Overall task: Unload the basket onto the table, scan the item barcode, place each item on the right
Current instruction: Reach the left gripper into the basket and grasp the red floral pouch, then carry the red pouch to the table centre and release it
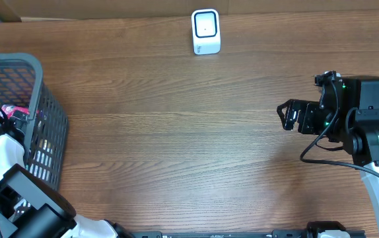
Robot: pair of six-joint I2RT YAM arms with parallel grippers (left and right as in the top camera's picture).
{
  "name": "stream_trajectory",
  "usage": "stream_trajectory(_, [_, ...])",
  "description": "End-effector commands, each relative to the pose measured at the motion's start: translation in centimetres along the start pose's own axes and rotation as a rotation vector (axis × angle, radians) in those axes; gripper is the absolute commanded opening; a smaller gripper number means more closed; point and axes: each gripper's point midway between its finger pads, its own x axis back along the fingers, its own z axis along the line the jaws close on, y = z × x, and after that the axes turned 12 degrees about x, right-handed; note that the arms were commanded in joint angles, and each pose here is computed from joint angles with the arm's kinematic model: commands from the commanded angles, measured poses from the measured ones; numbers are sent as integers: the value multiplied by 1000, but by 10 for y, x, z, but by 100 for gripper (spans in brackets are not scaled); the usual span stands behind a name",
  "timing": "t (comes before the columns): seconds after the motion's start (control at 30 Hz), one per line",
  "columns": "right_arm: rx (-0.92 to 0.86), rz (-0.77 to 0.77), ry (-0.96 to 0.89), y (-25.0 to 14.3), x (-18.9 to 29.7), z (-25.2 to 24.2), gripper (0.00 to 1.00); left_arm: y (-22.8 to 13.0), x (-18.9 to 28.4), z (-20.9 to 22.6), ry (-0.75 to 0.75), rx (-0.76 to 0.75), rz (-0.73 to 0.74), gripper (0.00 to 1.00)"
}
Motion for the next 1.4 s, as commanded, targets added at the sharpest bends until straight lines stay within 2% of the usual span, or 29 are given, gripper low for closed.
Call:
stream_trajectory(0.0, [19, -16, 13, 6, 5, 5, 100, -19, -27, 14, 50, -26, 44, 100])
stream_trajectory(0.1, [18, -13, 13, 5, 4, 5, 100, -28, -39, 20, 72, -29, 75, 100])
stream_trajectory(0.17, [14, -11, 13, 5, 4, 5, 100, -34, -46, 23, 85, -31, 94, 93])
stream_trajectory(0.2, [13, -11, 13, 5, 4, 5, 100, -37, -49, 25, 91, -31, 102, 84])
stream_trajectory(0.27, [13, -10, 13, 5, 4, 5, 100, -39, -50, 26, 94, -32, 107, 50])
stream_trajectory(0.37, [13, -11, 13, 5, 4, 5, 100, -34, -48, 22, 86, -31, 98, 11])
stream_trajectory(0.4, [13, -11, 13, 5, 4, 5, 100, -32, -46, 20, 79, -30, 97, 4])
stream_trajectory(0.5, [12, -11, 14, 5, 4, 5, 100, -12, -21, -3, 10, -50, 92, 4])
stream_trajectory(0.63, [10, -11, 14, 5, 4, 5, 100, 33, 33, -33, -57, -67, 6, 4])
stream_trajectory(0.83, [9, -10, 13, 5, 4, 5, 100, 100, 166, -81, -242, -114, -178, 4])
stream_trajectory(0.97, [9, -10, 14, 5, 4, 5, 100, 120, 257, -89, -327, -115, -300, 4])
stream_trajectory(1.07, [9, -10, 14, 5, 4, 5, 100, 112, 307, -95, -423, -148, -331, 4])
stream_trajectory(1.17, [9, -10, 14, 5, 4, 5, 100, 84, 341, -106, -543, -217, -294, 4])
stream_trajectory(1.37, [10, -11, 13, 5, 4, 5, 100, -19, 358, -145, -745, -532, -33, 4])
